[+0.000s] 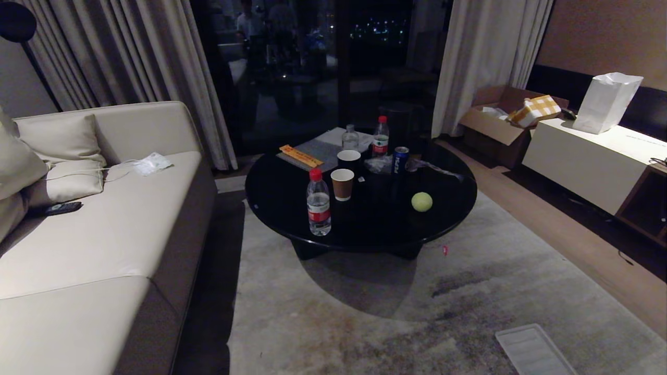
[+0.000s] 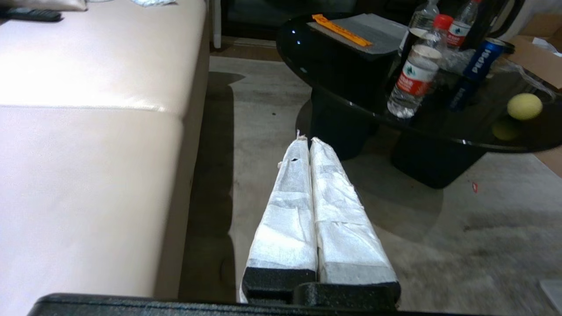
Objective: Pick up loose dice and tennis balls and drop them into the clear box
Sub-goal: Pick up the ball on the table
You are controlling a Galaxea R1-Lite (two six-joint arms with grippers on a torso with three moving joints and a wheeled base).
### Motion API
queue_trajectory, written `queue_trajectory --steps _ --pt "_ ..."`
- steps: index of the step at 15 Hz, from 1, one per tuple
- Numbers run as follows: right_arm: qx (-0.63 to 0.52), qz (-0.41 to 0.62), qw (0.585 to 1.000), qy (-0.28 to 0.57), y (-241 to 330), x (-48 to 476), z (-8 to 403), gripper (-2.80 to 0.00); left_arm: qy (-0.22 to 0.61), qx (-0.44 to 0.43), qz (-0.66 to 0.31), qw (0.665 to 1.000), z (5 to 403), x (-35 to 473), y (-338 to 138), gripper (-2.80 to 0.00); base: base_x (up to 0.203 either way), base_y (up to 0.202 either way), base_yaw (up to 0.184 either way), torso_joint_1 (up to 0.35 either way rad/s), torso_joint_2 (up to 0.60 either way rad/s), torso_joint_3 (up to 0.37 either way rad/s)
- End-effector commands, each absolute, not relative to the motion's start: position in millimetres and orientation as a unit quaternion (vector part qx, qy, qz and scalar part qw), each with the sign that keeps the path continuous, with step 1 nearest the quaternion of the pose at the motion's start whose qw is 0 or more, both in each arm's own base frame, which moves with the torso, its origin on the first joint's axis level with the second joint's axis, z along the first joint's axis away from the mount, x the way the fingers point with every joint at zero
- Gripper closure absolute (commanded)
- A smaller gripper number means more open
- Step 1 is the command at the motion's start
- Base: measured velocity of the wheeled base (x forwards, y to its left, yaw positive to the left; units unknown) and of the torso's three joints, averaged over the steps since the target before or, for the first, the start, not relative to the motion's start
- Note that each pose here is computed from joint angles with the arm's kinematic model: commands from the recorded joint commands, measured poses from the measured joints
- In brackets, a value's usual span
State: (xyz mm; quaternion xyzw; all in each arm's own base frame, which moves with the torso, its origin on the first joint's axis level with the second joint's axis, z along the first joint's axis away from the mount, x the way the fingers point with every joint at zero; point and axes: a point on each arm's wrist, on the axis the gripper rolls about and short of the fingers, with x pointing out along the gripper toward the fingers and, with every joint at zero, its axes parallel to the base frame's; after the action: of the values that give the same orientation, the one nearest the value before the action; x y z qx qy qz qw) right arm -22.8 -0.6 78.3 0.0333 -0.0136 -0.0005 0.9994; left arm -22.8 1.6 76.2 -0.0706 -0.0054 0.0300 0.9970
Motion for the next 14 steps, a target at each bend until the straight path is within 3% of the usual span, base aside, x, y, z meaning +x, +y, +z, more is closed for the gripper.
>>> queue_trajectory --steps 1,14 --pt "0.033 0.0 0.999 -0.009 -0.6 -22.1 76.2 0.0 -0.004 -0.071 0.03 0.997 75.9 -22.6 1.6 0.0 0.188 0.0 0.004 0.004 0.01 -0.007" --pt "0.033 0.0 0.999 -0.009 -0.6 -22.1 76.2 0.0 -0.004 -0.071 0.03 0.997 75.9 -22.6 1.6 0.0 0.182 0.0 -0.001 0.002 0.0 -0.001"
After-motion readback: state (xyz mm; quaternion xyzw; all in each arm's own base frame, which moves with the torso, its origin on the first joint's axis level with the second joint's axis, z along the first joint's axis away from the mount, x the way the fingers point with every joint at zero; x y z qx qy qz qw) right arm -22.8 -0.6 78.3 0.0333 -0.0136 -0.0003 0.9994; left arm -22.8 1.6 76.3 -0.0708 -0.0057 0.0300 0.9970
